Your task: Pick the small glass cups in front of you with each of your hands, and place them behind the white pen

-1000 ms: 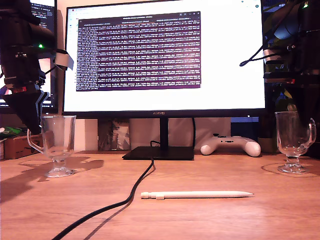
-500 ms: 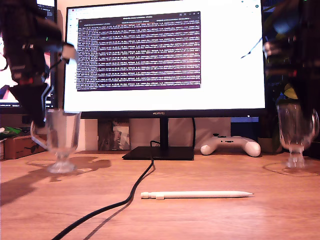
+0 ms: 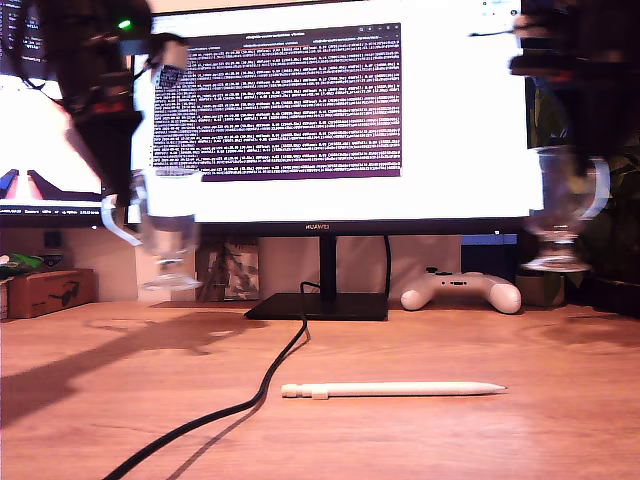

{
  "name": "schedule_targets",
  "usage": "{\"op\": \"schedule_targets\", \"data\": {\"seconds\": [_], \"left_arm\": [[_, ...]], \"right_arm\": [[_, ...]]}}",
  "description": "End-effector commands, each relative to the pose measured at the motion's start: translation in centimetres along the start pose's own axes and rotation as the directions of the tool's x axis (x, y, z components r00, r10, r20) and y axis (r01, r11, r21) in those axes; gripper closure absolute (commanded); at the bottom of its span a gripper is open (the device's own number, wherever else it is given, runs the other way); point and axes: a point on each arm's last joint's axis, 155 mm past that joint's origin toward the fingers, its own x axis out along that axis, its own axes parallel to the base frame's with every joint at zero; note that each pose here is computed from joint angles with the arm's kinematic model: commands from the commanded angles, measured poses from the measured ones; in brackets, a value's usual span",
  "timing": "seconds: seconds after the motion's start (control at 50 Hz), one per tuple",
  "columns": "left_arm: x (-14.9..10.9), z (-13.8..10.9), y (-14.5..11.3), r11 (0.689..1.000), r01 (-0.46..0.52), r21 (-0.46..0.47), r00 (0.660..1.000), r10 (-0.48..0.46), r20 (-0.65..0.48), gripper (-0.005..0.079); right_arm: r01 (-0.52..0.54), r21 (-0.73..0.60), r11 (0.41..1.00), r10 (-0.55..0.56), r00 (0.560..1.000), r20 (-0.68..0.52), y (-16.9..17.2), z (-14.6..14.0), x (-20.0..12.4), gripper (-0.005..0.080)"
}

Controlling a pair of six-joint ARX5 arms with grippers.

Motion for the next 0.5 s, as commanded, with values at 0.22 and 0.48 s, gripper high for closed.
{"op": "schedule_targets", "data": {"seconds": [0.22,0.48], "left_arm": [[-1.4,3.9,-2.3,0.989,0.001,-0.146,0.991,0.018,0.132,0.0765],[-1.0,5.7,-4.4,0.980,-0.055,-0.193,0.984,0.085,0.154,0.0765]], "right_arm": [[-0.046,0.022,0.999,0.045,0.997,0.068,3.0,0.8,-1.4,0.0763],[-0.062,0.028,0.998,0.060,0.996,0.069,4.4,0.6,-1.5,0.0763]]}}
